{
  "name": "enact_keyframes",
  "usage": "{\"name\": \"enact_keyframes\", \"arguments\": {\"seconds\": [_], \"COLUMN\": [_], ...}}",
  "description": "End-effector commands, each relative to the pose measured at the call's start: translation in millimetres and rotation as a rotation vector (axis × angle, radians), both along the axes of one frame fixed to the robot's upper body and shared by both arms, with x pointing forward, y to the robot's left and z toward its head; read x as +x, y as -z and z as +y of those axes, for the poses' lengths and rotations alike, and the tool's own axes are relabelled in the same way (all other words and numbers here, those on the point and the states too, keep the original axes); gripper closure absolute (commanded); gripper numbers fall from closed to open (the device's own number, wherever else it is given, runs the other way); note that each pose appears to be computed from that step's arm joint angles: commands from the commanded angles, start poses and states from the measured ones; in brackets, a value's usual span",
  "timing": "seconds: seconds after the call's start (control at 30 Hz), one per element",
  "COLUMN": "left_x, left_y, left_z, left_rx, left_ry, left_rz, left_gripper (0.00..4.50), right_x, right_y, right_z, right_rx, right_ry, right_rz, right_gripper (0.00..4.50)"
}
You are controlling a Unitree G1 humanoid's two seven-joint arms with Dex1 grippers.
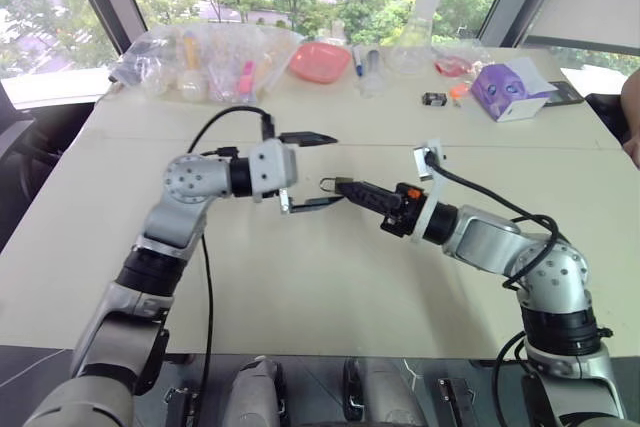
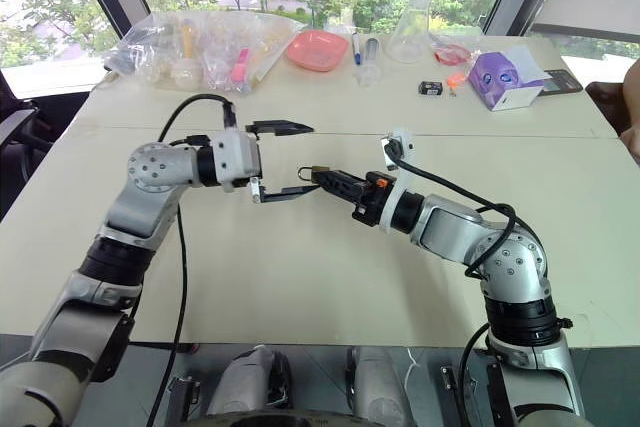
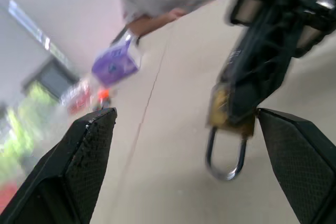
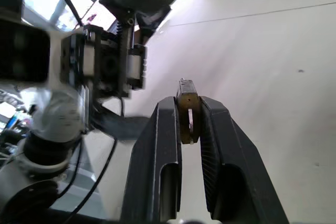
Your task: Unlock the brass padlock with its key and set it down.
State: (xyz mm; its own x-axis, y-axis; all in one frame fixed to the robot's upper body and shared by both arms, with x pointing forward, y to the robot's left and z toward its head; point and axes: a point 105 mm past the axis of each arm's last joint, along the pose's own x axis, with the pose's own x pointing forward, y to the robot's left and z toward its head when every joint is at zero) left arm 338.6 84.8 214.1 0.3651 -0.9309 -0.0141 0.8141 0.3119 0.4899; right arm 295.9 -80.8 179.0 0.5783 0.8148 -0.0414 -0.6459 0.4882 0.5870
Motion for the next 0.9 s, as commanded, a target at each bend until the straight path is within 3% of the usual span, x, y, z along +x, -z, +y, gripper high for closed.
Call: {"name": "enact_keyframes", "arguments": {"seconds": [0.03, 0.5, 0.9], "left_x": [5.6, -4.0, 1.5], "left_y": [-18.9, -7.4, 7.3], "left_z": [25.6, 15.0, -6.0], "left_rx": [-0.116, -0.121, -0.060], "left_ry": [-0.087, -0.055, 0.013], "left_rz": [0.148, 0.229, 0.198], "left_gripper": [0.03, 0.03, 0.03], "right_x": [4.0, 5.1, -14.5], "right_y": [-10.6, -23.5, -30.7], "right_z": [-10.1, -6.0, 6.8], "right_rx": [0.021, 0.038, 0.069], "right_ry": [0.030, -0.007, -0.077], "right_rz": [-0.043, -0.078, -0.091], "right_gripper": [4.50, 4.50, 4.50]}}
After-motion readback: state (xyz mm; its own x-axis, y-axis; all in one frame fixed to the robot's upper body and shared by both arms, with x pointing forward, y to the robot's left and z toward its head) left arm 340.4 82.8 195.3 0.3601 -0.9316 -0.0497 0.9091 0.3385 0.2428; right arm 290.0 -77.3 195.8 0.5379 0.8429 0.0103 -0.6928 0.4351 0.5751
